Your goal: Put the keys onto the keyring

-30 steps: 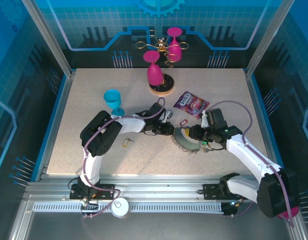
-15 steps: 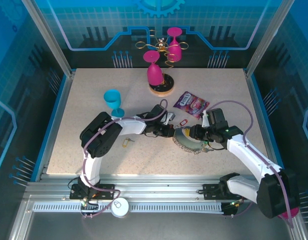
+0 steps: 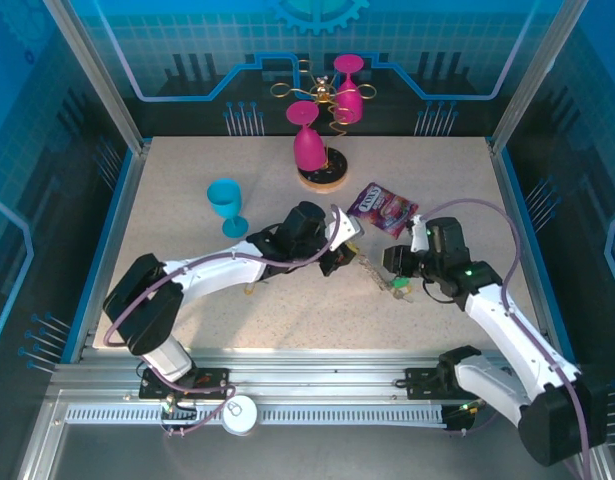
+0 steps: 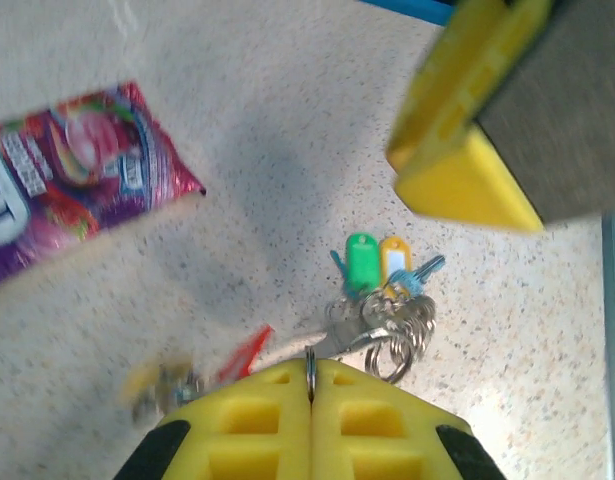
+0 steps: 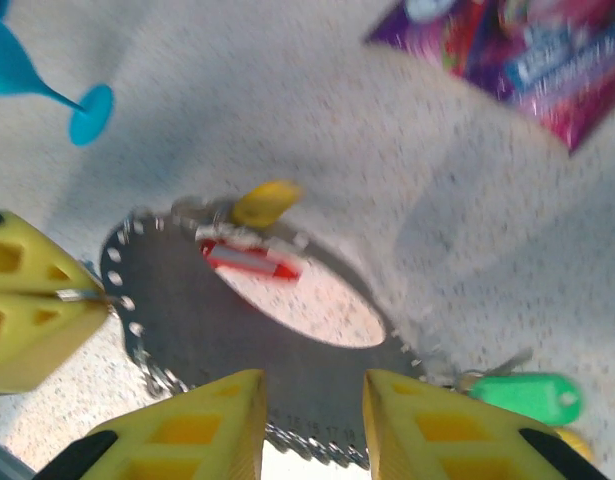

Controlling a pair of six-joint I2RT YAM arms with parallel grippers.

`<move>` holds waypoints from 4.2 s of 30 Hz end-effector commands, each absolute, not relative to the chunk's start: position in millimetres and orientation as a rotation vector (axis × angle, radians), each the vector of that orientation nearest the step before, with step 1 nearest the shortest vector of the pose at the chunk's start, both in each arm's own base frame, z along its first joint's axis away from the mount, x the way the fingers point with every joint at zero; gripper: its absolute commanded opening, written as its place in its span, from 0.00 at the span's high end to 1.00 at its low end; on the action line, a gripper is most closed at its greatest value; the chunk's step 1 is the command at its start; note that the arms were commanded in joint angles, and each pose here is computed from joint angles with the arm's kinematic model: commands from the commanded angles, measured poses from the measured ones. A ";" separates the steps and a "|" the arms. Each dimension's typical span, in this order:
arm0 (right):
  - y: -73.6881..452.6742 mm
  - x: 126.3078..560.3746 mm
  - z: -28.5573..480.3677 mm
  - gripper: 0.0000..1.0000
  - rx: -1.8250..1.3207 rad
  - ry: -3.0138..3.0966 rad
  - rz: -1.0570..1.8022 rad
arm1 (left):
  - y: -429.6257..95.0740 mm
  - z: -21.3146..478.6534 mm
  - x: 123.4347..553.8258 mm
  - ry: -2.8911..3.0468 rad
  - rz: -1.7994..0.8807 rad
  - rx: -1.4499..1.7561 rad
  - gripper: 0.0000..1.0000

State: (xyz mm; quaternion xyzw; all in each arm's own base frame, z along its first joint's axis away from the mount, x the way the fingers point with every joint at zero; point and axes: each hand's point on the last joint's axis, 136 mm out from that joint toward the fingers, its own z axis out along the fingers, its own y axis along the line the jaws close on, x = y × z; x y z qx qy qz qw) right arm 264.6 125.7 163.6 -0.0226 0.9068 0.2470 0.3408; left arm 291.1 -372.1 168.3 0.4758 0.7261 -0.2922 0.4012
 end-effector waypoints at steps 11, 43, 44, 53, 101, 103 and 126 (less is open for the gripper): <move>146.3 284.2 265.0 0.60 -0.446 1.728 0.602 | -348.0 255.8 275.2 1.164 -0.623 1.509 1.00; 240.3 213.8 248.9 0.75 -1.149 1.311 0.620 | -320.9 275.9 230.0 1.004 -1.036 1.349 1.00; 241.1 213.0 248.8 0.75 -1.153 1.310 0.625 | -320.7 275.6 229.4 1.003 -1.039 1.350 1.00; 249.4 210.8 249.8 0.77 -1.177 1.291 0.637 | -321.5 276.8 226.1 0.982 -1.078 1.345 1.00; 259.8 209.5 219.8 1.00 -1.178 1.298 0.693 | -324.1 221.1 226.1 1.136 -1.158 1.390 1.00; 259.3 208.5 216.9 1.00 -1.182 1.304 0.694 | -322.9 217.2 225.6 1.156 -1.153 1.389 0.96; 266.2 208.8 182.1 1.00 -1.282 1.428 0.711 | -309.8 175.1 219.8 1.319 -1.062 1.458 0.89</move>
